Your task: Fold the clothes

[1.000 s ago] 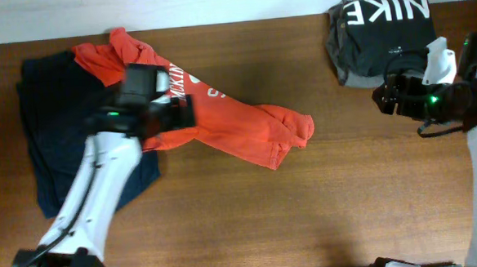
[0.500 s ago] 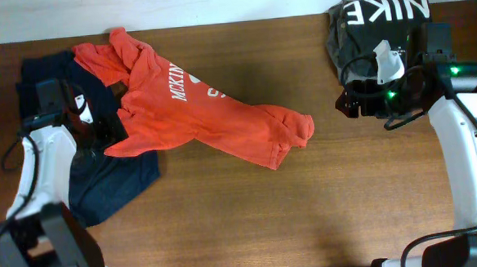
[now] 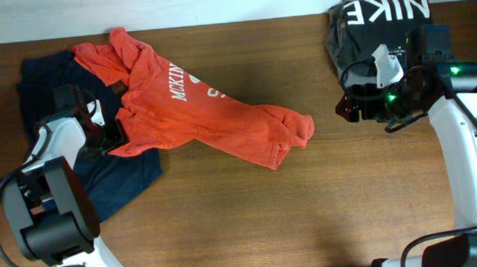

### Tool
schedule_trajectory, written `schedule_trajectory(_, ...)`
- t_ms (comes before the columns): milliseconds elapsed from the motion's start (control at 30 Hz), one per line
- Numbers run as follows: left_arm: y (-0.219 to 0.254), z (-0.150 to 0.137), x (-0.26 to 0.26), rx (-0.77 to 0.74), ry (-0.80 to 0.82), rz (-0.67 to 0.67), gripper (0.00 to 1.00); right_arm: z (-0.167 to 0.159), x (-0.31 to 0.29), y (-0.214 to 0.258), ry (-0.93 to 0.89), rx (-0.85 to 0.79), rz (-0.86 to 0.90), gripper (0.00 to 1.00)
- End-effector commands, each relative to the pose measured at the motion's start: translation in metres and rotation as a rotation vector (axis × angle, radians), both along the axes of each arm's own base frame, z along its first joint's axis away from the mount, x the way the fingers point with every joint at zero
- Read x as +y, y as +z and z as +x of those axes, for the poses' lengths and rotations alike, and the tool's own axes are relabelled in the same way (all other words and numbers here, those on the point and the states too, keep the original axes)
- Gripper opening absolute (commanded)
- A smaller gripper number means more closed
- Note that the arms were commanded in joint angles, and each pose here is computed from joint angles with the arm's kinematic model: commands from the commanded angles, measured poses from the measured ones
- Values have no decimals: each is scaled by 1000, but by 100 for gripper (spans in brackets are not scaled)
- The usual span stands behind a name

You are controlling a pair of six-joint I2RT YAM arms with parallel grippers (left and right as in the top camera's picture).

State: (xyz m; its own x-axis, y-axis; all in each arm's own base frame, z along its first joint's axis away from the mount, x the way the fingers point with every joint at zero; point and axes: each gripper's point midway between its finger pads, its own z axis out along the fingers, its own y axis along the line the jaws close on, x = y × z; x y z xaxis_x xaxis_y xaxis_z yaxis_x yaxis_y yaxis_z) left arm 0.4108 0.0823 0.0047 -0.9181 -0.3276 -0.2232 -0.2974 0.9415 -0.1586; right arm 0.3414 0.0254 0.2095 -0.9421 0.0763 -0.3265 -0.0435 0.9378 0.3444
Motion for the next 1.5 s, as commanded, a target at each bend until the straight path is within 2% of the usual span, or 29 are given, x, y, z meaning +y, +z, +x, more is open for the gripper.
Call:
schedule_trajectory(0,-5,1,-14,24,-30,-79,44,4,2,6,19,-26,-2,86)
schedule_trajectory(67,5,5,-13,26,-30,-79,41,4,2,6,19,-26,-1,86)
schedule_trajectory(233,29,15,-10,19,-43,-74,40,4,2,6,19,-25,-2,86)
schedule_trajectory(400,33,10,-11,44,-51,-78,41,4,2,6,19,-25,-1,86)
schedule_trajectory(500,31,1,-15,80,-72,-86,31,4,2,6,19,-25,-1,85)
schedule_trajectory(600,29,-4,-11,101,-102,-50,33,4,2,5,19,-24,-1,86)
schedule_trajectory(767,27,-10,12,137,-73,67,49,3,2,5,19,-19,-1,86)
schedule_trajectory(900,27,-9,12,132,-73,61,49,3,2,5,19,-20,-1,85)
schedule_trajectory(1100,19,-8,-2,135,-90,-15,30,3,2,5,19,-21,-2,86)
schedule_trajectory(1167,14,-9,-5,149,-95,-19,18,3,2,5,19,-21,-2,86)
schedule_trajectory(1200,12,-10,-7,155,-98,-24,7,3,2,5,19,-21,-2,86)
schedule_trajectory(1233,10,-10,-8,160,-99,-27,1,3,2,5,19,-21,-2,86)
schedule_trajectory(1367,13,-6,-18,142,-114,-69,1,3,1,5,16,-21,-10,85)
schedule_trajectory(1467,34,3,-28,99,-125,-125,1,3,-3,3,9,-17,-30,82)
